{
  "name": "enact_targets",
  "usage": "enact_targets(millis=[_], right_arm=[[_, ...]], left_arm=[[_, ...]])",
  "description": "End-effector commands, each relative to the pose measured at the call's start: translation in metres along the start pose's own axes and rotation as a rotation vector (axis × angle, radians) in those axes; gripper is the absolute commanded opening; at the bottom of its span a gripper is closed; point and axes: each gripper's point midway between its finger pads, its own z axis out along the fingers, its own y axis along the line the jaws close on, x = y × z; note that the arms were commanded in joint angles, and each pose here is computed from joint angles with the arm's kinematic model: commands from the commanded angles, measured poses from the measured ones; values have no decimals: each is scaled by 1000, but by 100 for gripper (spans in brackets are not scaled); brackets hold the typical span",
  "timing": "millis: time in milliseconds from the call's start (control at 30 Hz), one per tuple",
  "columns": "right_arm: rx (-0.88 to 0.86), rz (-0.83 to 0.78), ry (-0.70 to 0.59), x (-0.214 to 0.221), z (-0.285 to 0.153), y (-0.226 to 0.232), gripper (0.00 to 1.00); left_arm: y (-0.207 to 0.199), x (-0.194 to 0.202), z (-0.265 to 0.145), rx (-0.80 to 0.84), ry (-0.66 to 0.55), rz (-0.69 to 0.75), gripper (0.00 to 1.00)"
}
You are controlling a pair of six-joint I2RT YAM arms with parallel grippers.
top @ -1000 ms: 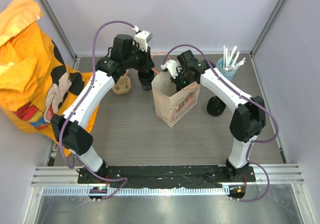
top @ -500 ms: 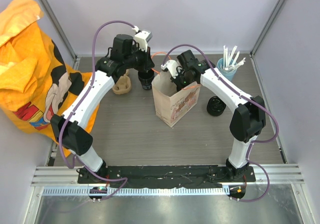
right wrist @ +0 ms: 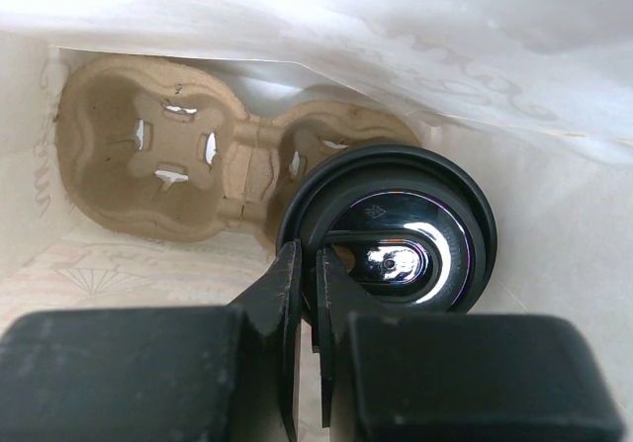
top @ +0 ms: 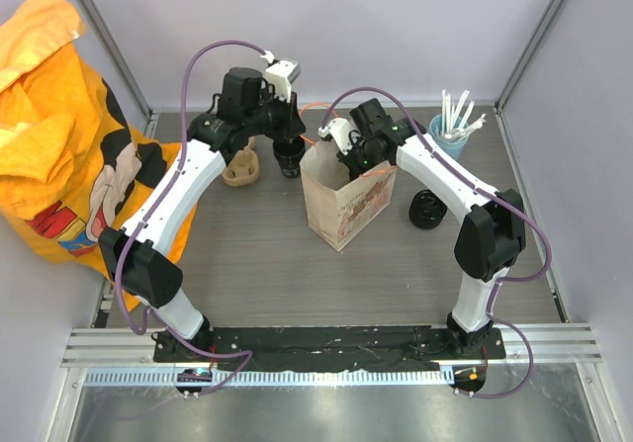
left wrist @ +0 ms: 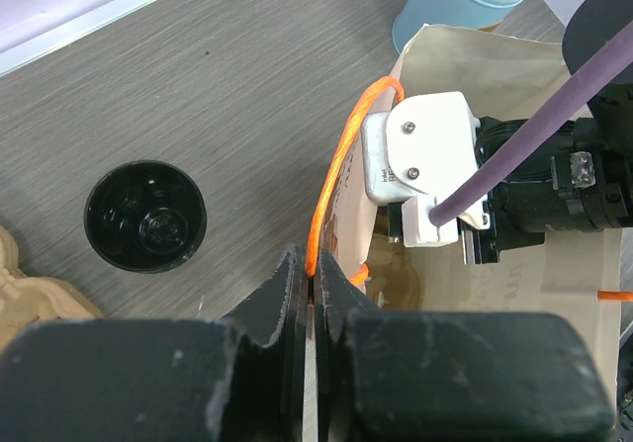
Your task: Pack the takeout coffee
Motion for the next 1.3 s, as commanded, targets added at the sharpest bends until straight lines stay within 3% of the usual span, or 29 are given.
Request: enact_targets(millis=[0, 100, 1267], right_arm=[[34, 17, -11, 0, -11, -7, 6], [2, 15, -28, -3, -12, -1, 1], [-45, 25, -22, -1, -16, 4, 1]], left_arm=[[-5, -22, -16, 6, -77, 16, 2], [-5, -22, -15, 9, -75, 18, 2], [-6, -22, -16, 9, -77, 16, 2]])
